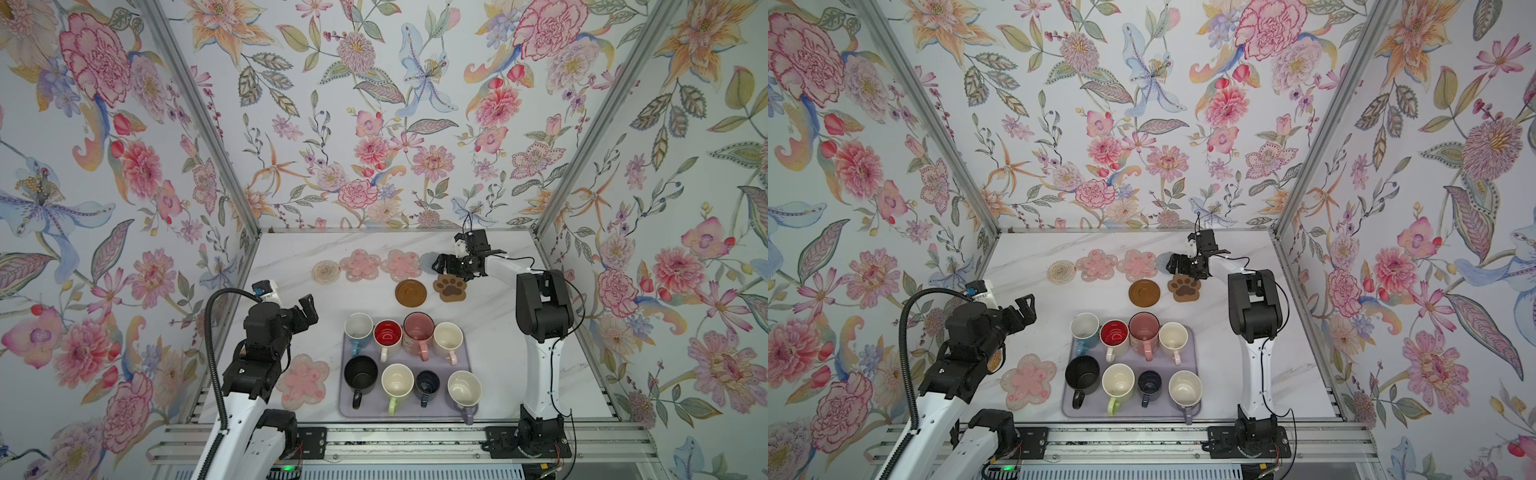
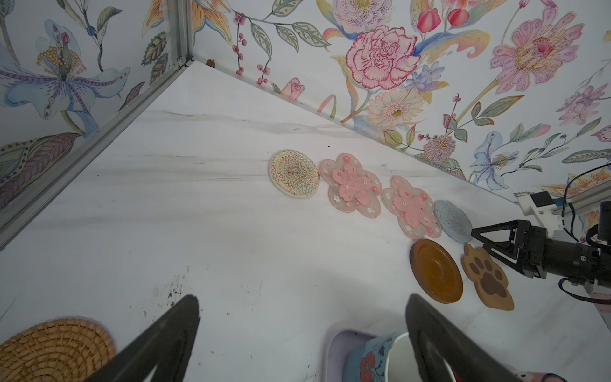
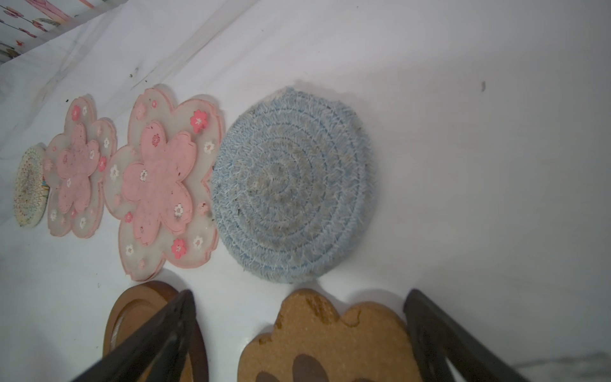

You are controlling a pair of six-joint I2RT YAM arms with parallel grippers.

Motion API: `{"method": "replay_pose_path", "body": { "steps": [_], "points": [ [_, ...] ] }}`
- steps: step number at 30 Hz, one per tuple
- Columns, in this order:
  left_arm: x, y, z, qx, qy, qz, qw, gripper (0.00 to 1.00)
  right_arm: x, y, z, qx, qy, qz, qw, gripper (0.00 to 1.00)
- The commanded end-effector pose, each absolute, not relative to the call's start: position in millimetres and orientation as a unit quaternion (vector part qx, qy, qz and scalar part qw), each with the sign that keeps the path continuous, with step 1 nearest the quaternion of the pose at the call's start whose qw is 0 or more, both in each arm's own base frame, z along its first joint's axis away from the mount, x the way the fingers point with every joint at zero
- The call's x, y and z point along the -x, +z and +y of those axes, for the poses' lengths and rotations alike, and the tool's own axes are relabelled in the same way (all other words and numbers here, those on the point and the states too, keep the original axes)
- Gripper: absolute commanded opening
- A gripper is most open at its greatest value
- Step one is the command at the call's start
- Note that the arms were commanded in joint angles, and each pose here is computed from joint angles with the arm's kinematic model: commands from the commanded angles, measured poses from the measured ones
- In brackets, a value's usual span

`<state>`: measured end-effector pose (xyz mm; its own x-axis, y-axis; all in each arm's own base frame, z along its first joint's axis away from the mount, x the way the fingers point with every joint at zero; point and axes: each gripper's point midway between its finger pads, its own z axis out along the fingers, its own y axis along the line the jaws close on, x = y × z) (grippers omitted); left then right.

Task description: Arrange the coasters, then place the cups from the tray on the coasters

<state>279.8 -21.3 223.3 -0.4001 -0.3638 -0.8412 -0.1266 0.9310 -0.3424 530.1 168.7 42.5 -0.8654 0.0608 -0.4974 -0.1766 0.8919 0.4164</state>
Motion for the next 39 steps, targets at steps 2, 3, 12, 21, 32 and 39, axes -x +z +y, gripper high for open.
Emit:
{"method": "replay_pose_path", "body": {
  "steps": [2, 3, 12, 21, 32, 39],
  "points": [
    [-278, 234, -16, 0.156, -0.107, 0.823, 0.536, 0.99, -500, 24, 174, 0.025, 0.228, 0.950, 0.210, 0.99],
    [-278, 235, -16, 0.156, -0.107, 0.822, 0.537, 0.99, -499, 27, 176, 0.025, 0.229, 0.949, 0.213, 0.99],
    [-278, 236, -16, 0.156, -0.108, 0.822, 0.538, 0.99, -506, 72, 160, -0.019, 0.211, 0.942, 0.261, 0.99],
    [-277, 231, -16, 0.158, -0.107, 0.823, 0.535, 0.99, -477, 77, 114, -0.079, 0.179, 0.945, 0.262, 0.99],
    [-279, 228, -17, 0.157, -0.109, 0.825, 0.532, 0.99, -425, 50, 112, -0.111, 0.197, 0.946, 0.231, 0.99],
    [-277, 226, -18, 0.160, -0.111, 0.826, 0.528, 0.99, -420, 41, 119, -0.114, 0.208, 0.945, 0.225, 0.99]
  ]
}}
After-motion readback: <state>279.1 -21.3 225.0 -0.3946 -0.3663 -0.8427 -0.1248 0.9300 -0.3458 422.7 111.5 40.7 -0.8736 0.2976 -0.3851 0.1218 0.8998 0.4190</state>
